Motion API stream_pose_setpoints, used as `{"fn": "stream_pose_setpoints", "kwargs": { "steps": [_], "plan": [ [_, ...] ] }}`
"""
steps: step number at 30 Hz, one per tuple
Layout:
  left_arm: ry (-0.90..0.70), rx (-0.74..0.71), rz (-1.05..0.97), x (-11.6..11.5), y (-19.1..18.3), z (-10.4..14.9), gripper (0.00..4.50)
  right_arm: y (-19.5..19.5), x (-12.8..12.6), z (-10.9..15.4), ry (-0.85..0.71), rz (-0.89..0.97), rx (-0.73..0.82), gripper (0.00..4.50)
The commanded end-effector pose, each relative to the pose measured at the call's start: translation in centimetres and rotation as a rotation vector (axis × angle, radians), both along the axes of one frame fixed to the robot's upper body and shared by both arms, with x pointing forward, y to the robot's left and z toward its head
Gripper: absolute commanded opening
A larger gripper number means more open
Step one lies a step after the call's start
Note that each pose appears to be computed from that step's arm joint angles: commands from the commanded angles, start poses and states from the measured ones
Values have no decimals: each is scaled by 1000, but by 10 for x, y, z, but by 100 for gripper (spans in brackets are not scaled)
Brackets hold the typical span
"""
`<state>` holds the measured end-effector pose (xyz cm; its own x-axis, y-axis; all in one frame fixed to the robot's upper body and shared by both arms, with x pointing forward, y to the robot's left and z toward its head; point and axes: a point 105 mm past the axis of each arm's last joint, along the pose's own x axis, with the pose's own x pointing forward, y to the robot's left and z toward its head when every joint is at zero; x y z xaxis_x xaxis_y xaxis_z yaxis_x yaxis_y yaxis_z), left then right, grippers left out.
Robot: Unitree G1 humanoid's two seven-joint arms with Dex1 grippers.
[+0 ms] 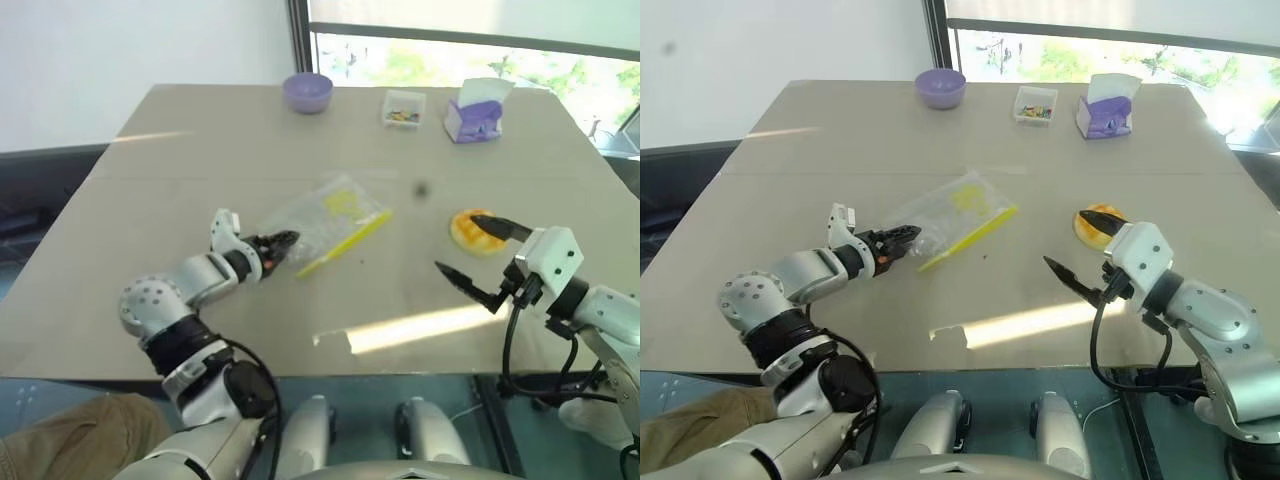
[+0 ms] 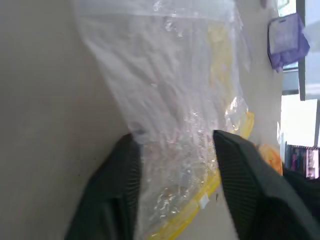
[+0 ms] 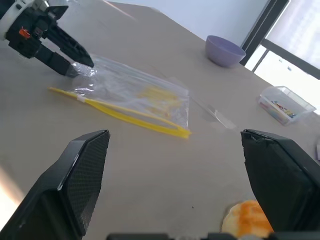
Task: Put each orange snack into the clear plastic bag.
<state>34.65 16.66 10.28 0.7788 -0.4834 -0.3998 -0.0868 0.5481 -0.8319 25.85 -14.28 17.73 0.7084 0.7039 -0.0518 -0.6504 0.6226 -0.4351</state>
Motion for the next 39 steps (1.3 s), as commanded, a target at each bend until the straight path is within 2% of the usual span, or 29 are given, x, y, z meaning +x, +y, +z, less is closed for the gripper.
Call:
{"fn": "stream_pose_setpoints", "kwargs": {
  "steps": [1, 3, 6, 9, 12, 20, 29, 30, 32, 34, 36, 37, 38, 39],
  "plan": [
    [0, -128, -50, 3, -22, 7, 84, 7, 3, 1, -77, 6, -61, 450],
    [-68, -238, -48, 10, -29, 30, 5, 15, 14, -7, -119, -3, -118, 450],
    [-104, -302, -34, 16, -34, 50, 5, 27, 29, -14, -175, -10, -187, 450],
    [-143, -353, -38, 21, -40, 73, 5, 40, 56, -22, -255, -40, -288, 450],
    [-157, -389, -40, 24, -46, 85, 5, 46, 82, -29, -329, -83, -368, 450],
    [-159, -448, -35, 19, -53, 108, 5, 67, 146, -27, -476, -222, -408, 450],
    [-119, -461, -26, 9, -50, 116, 5, 88, 171, -38, -536, -221, -448, 450],
    [-119, -460, -20, 9, -49, 116, 0, 87, 171, -39, -534, -222, -446, 410],
    [-124, -463, -13, 9, -49, 117, 0, 86, 172, -41, -526, -219, -439, 359],
    [-131, -463, -6, 9, -48, 118, 0, 87, 173, -44, -522, -214, -438, 271],
    [-137, -461, -5, 9, -48, 118, 0, 87, 175, -45, -518, -221, -438, 164],
    [-142, -460, -8, 9, -48, 118, 0, 86, 175, -46, -518, -227, -437, 91],
    [-145, -458, -11, 9, -48, 118, 0, 86, 176, -45, -530, -237, -439, 91],
    [-147, -457, -12, 9, -48, 118, 0, 86, 177, -44, -540, -244, -440, 52]
  ]
}}
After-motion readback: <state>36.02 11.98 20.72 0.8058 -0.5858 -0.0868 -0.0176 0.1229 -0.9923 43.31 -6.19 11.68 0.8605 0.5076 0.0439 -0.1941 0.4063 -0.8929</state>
